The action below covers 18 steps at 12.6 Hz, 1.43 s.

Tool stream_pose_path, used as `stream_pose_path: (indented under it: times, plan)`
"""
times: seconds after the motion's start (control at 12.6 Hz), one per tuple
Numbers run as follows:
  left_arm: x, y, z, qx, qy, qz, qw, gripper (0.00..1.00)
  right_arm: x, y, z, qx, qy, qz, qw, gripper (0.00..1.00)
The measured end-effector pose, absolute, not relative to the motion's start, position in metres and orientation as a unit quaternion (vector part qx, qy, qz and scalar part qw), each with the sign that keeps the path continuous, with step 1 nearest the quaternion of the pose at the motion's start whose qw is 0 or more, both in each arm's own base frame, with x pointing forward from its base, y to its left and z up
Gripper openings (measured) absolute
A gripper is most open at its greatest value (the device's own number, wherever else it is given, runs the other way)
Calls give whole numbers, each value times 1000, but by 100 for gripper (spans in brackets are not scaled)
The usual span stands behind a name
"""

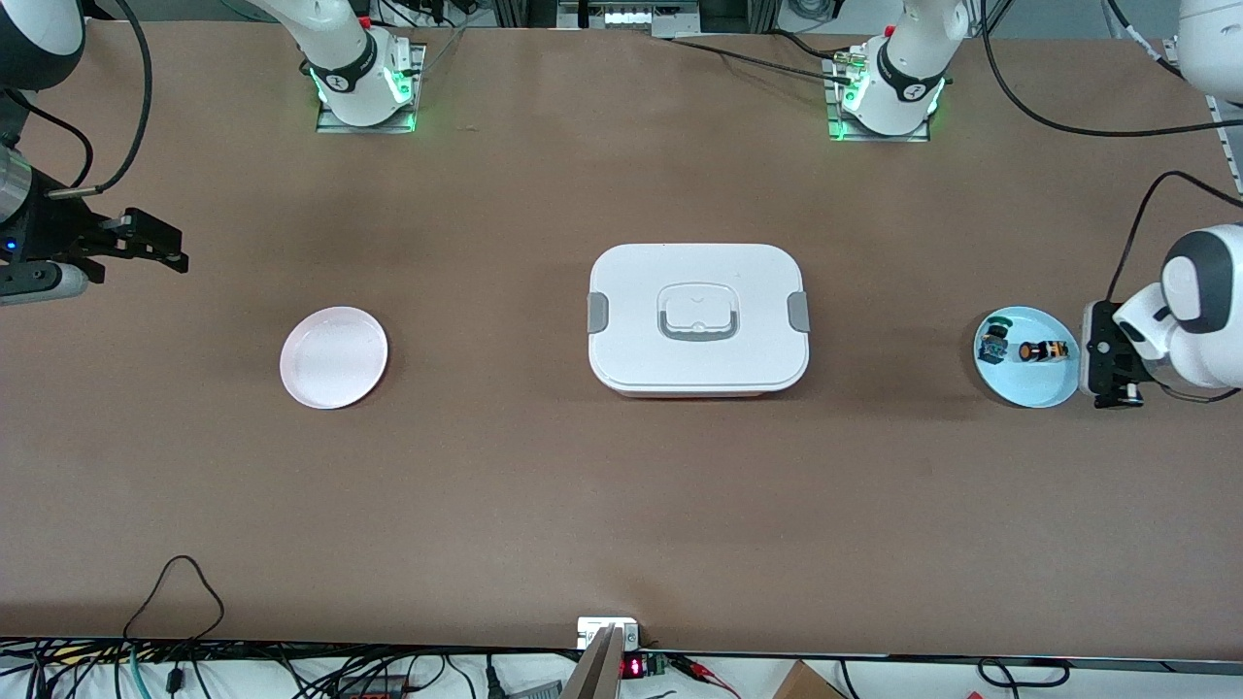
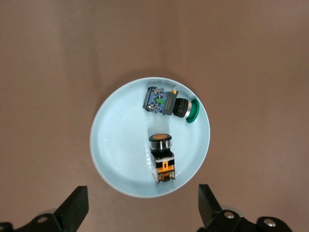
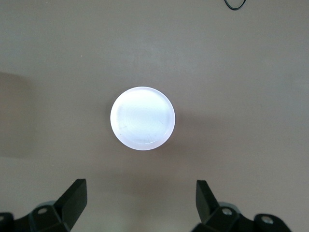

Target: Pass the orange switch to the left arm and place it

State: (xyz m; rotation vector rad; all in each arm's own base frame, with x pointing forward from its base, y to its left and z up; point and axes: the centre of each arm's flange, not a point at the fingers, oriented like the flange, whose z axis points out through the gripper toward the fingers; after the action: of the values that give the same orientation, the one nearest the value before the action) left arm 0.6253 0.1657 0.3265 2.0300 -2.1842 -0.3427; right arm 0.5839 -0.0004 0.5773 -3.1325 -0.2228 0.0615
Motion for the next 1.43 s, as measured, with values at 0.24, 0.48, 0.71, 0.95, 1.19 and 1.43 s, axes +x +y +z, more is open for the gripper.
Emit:
stream_pose_path:
  times: [0.24, 0.48, 0.71, 0.95, 1.19, 1.43]
  plan:
    - [638, 139, 389, 666, -736, -109, 55, 100, 584, -1, 577, -997, -71, 20, 0, 100]
    - [642, 89, 444, 676, -729, -104, 35, 100, 584, -1, 577, -997, -71, 20, 0, 100]
    - [630, 47, 494, 735, -670, -100, 13, 100, 584, -1, 577, -997, -71, 20, 0, 100]
    - [622, 14, 523, 808, -585, -64, 19, 100, 584, -1, 577, -997, -71, 20, 0, 100]
    - [617, -13, 538, 893, -446, -46, 23, 100, 584, -1, 577, -997, -71, 20, 0, 100]
    - [599, -44, 555, 946, -318, -66, 19, 100, 584, -1, 577, -997, -71, 20, 0, 100]
